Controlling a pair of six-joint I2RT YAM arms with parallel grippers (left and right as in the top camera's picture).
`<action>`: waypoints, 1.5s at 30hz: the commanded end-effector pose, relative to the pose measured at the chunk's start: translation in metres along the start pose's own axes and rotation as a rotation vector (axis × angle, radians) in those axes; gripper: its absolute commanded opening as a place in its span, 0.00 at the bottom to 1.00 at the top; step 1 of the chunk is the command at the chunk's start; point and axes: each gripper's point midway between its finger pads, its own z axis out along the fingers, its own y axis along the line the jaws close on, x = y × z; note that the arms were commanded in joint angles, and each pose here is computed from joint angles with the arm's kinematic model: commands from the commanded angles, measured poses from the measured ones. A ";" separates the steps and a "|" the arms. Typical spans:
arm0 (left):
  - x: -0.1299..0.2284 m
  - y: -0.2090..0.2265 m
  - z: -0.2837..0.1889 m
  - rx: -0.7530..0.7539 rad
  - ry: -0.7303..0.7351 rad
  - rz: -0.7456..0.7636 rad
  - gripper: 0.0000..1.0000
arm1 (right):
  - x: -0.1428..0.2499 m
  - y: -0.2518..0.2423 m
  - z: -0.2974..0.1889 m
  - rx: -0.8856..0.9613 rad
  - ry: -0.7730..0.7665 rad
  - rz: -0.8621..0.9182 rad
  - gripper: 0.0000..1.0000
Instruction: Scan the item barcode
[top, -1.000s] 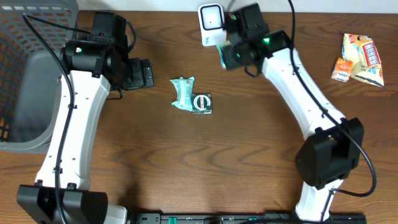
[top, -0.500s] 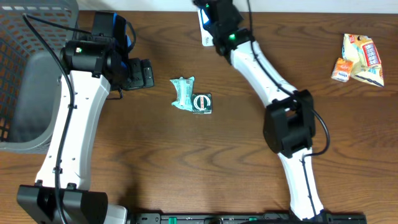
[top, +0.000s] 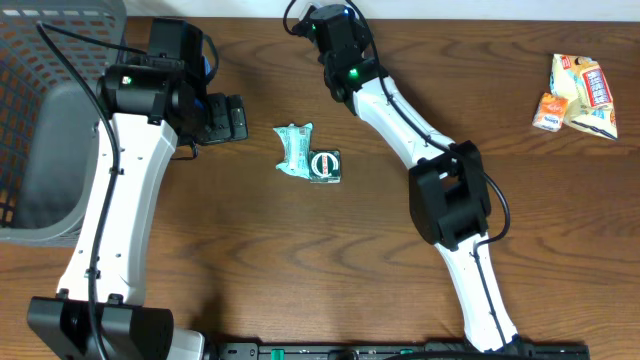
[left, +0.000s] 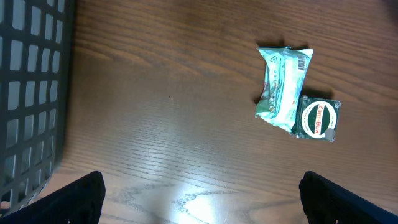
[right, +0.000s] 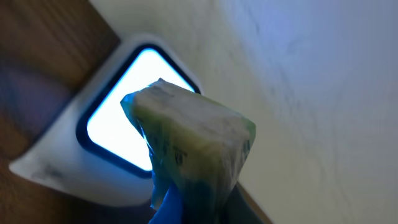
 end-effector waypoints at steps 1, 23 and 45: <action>0.001 0.002 0.003 -0.008 0.008 0.004 0.98 | 0.020 -0.074 -0.017 0.091 0.058 0.144 0.01; 0.001 0.002 0.003 -0.008 0.008 0.004 0.98 | 0.389 -0.165 -0.025 -0.073 0.766 0.931 0.99; 0.001 0.002 0.003 -0.008 0.008 0.004 0.97 | 0.105 0.017 -0.110 -1.158 0.366 1.012 0.95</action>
